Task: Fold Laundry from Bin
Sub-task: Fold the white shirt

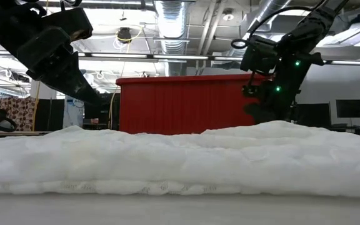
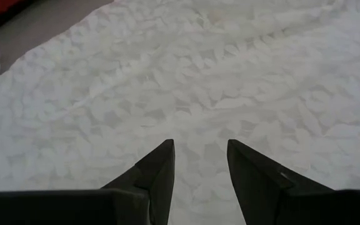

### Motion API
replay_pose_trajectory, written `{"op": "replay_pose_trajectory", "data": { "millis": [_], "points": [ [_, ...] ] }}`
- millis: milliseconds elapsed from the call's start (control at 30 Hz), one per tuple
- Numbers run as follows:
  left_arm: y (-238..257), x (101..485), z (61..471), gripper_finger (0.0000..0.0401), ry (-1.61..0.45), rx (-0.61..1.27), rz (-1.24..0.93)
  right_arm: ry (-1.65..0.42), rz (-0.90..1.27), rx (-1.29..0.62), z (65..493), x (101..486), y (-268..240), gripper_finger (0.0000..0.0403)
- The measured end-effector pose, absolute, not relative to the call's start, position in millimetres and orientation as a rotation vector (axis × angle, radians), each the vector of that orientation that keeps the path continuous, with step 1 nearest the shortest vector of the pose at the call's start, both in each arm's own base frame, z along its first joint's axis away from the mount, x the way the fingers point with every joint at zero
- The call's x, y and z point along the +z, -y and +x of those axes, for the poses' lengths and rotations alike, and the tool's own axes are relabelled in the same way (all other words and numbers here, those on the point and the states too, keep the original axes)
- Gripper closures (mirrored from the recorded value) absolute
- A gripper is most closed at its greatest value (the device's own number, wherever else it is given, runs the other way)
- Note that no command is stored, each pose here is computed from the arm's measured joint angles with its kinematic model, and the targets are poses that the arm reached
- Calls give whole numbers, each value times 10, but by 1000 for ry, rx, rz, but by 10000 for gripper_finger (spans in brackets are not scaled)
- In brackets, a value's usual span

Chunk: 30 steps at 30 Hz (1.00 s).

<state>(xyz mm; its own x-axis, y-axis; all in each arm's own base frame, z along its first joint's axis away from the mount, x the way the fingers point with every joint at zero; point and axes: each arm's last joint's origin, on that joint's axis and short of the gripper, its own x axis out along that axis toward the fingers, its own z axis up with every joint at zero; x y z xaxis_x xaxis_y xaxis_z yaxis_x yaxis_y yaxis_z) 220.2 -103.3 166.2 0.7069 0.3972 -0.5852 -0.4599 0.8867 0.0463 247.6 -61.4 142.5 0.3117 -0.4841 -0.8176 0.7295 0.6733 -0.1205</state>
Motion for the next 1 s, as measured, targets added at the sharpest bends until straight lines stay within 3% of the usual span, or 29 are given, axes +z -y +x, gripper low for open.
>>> {"op": "replay_pose_trajectory", "data": {
  "millis": [300,400,567,1000],
  "points": [
    [1033,1662,2202,263,-623,479,-106,-1034,347,-768,2431,1394,590,212],
    [1033,1662,2202,263,-622,479,-108,-1054,360,-773,2413,1387,583,257],
    [1033,1662,2202,263,-621,481,-110,-1073,348,-763,2407,1385,559,380],
    [990,1492,2122,263,-606,511,-220,-1150,208,-896,2559,1898,596,389]
  ]
}}
